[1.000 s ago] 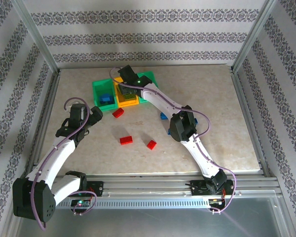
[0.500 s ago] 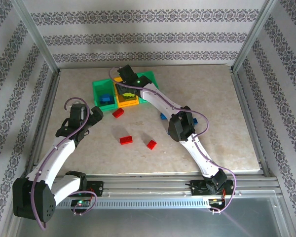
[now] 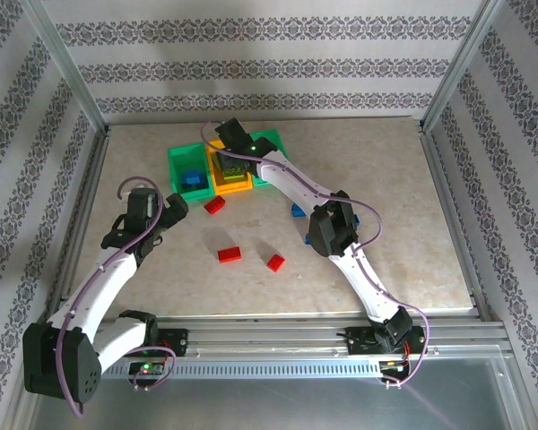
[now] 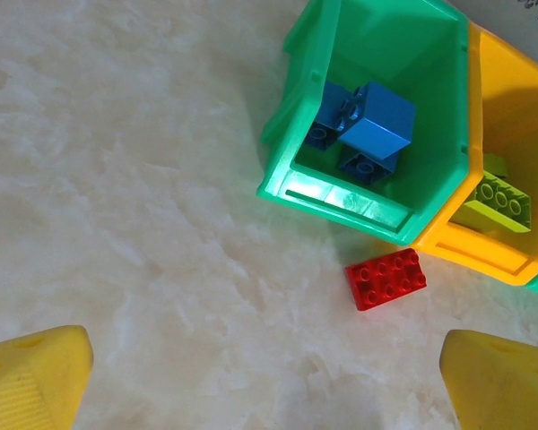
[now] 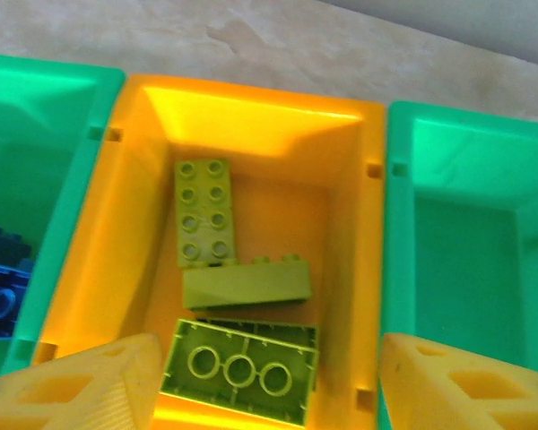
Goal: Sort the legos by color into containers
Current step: Touch the container at the top-center of the table.
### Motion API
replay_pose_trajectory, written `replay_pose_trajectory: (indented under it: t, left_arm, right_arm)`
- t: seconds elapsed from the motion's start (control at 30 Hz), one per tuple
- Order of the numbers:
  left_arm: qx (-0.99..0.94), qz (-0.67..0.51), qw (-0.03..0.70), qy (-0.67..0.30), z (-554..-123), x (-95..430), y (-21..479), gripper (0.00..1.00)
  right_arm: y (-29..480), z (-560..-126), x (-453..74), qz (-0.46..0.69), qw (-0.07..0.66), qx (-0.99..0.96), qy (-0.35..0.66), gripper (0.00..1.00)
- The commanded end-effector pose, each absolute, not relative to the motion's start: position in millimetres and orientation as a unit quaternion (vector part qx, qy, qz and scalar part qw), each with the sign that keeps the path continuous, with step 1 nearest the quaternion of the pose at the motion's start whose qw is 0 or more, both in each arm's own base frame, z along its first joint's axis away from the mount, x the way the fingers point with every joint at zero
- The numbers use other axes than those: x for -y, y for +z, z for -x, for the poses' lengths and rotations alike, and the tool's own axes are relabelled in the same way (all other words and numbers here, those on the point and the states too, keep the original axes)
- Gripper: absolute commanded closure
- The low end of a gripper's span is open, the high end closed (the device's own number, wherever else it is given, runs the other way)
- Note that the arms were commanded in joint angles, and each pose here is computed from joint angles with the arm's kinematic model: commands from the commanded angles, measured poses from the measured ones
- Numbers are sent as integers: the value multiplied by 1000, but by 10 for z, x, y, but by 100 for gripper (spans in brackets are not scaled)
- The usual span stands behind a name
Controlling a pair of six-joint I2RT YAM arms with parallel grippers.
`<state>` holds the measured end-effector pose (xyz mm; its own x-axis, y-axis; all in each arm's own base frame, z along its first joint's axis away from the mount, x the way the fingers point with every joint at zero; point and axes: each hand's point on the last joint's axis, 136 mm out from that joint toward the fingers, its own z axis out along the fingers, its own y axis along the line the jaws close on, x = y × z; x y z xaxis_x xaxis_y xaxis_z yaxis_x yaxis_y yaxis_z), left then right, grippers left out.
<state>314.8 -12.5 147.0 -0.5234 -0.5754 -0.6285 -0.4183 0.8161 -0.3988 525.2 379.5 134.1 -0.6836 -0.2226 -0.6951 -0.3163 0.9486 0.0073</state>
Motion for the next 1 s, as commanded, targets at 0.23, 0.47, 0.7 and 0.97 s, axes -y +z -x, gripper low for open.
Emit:
replay_pose_trajectory:
  t: [0.23, 0.47, 0.7, 0.97]
  left_arm:
    - [-880, 253, 378, -134, -3337, 334, 1437, 0]
    - [-884, 239, 374, -146, -3458, 531, 1362, 0]
    - [-894, 212, 372, -132, -3685, 787, 1186, 2]
    - [-902, 204, 363, -117, -3980, 931, 988, 5]
  right_arm:
    - [1349, -5238, -3422, 82, 343, -934, 51, 41]
    - [1116, -5280, -3428, 84, 325, -940, 55, 45]
    - [967, -5305, -3473, 87, 316, -943, 59, 46]
    - [873, -5313, -3483, 92, 310, -944, 59, 49]
